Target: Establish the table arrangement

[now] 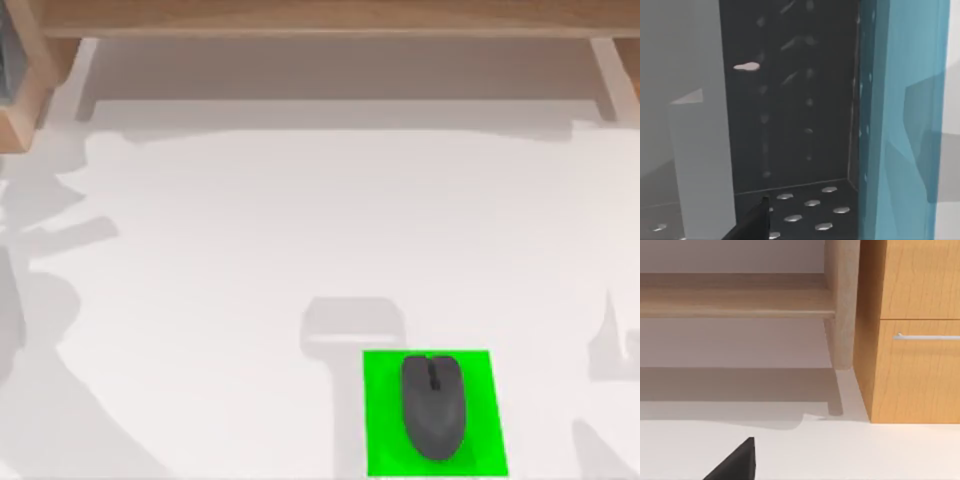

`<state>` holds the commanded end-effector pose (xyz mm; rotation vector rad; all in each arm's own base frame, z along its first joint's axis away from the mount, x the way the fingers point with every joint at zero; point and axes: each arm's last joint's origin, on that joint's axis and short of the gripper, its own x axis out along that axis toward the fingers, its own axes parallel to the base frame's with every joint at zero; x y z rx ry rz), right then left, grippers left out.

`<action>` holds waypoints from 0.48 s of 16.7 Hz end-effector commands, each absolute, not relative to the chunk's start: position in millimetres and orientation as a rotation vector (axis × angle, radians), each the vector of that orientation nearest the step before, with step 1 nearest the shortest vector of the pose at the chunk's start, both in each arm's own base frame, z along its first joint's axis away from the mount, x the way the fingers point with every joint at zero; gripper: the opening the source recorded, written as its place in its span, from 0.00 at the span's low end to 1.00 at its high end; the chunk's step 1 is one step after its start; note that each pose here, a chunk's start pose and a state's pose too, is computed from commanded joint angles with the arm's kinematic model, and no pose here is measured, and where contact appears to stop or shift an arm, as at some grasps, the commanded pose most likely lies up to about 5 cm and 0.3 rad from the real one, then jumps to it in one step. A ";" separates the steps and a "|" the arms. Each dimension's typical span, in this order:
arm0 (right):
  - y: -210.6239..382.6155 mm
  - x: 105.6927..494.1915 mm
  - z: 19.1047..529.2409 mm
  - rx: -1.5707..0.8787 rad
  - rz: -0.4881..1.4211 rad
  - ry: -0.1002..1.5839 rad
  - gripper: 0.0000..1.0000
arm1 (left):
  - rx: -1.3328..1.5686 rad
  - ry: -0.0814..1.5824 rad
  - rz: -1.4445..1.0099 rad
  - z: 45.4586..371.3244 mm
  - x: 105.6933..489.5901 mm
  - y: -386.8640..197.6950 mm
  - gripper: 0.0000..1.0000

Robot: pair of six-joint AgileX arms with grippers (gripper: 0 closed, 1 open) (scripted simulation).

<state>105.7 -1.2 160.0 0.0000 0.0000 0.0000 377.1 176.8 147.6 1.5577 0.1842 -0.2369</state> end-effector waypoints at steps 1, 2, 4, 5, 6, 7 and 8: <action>-1.2 105.7 160.0 0.000 0.000 0.000 1.00 | 1.558 0.184 -0.237 147.6 377.1 176.8 1.00; -1.2 105.7 160.0 0.000 0.000 0.000 1.00 | 1.558 0.184 -0.237 147.6 377.1 176.8 1.00; -1.2 105.7 160.0 0.000 0.000 0.000 1.00 | 1.558 0.184 -0.237 147.6 377.1 176.8 1.00; -1.2 105.7 160.0 0.000 0.000 0.000 1.00 | 1.557 0.186 -0.235 147.7 376.5 177.7 1.00; -1.2 105.7 160.0 0.000 0.000 0.000 1.00 | 1.558 0.185 -0.234 148.2 376.0 177.9 1.00; -1.2 105.7 160.0 0.000 0.000 0.000 1.00 | 1.561 0.181 -0.230 149.8 373.9 178.4 1.00; -1.2 105.7 160.0 0.000 0.000 0.000 1.00 | 1.563 0.178 -0.227 151.0 370.4 178.9 1.00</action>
